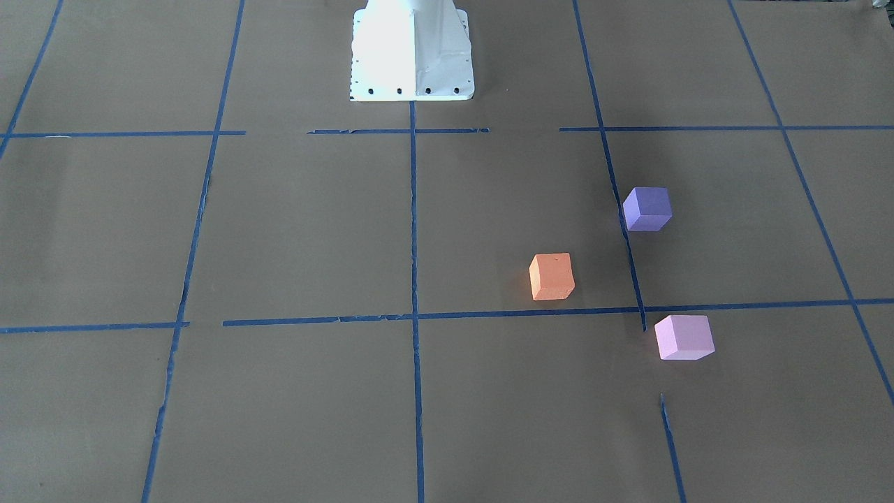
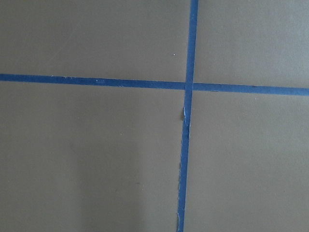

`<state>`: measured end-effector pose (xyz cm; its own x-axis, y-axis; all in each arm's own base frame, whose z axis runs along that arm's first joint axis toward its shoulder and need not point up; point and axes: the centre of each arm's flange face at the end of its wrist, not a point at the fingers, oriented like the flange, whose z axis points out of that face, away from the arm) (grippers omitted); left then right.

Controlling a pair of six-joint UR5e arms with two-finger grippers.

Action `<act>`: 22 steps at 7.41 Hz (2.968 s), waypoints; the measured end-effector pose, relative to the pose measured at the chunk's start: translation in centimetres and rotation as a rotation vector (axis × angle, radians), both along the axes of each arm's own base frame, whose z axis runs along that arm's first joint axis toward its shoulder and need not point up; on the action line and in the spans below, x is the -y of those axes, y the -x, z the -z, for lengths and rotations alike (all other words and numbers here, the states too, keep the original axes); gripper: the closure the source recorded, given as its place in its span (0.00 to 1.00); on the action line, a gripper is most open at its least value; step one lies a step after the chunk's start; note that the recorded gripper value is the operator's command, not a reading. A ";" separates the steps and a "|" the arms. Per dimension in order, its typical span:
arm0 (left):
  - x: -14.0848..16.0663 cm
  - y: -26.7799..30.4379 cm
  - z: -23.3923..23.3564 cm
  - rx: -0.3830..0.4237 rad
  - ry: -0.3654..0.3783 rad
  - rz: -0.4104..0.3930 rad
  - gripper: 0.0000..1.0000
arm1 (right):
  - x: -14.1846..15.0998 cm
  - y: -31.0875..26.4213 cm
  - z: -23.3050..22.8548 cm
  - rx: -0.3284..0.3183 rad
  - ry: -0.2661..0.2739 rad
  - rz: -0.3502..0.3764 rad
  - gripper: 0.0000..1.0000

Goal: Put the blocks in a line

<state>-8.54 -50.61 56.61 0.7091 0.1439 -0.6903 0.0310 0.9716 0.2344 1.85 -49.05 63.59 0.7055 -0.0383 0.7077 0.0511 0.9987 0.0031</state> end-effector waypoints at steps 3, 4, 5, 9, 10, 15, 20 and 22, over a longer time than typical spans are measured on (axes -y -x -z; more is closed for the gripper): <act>2.7 -6.7 3.6 -0.031 -0.012 -0.026 0.00 | 0.0 0.0 0.0 0.000 -0.001 0.000 0.00; 3.8 -10.2 5.9 -0.058 -0.012 -0.029 0.00 | 0.0 0.0 0.0 0.000 -0.001 0.000 0.00; 4.7 -14.4 9.1 -0.089 -0.007 -0.037 0.00 | 0.0 0.0 0.0 0.000 0.000 0.000 0.00; 5.5 -34.9 23.7 -0.162 0.030 -0.059 0.00 | 0.0 0.0 0.0 0.000 -0.001 0.000 0.00; 4.6 -39.4 26.0 -0.140 0.008 -0.045 0.00 | 0.0 0.0 0.0 0.000 0.000 0.000 0.00; 3.9 -50.2 26.5 -0.042 0.042 0.011 0.00 | 0.0 0.0 0.0 0.000 -0.001 0.000 0.00; 3.7 -54.4 25.5 -0.052 0.136 0.050 0.00 | 0.0 0.0 0.0 0.000 -0.001 0.000 0.00; 3.7 -54.7 24.8 -0.049 0.139 0.046 0.00 | 0.0 0.0 0.0 0.000 -0.001 0.000 0.00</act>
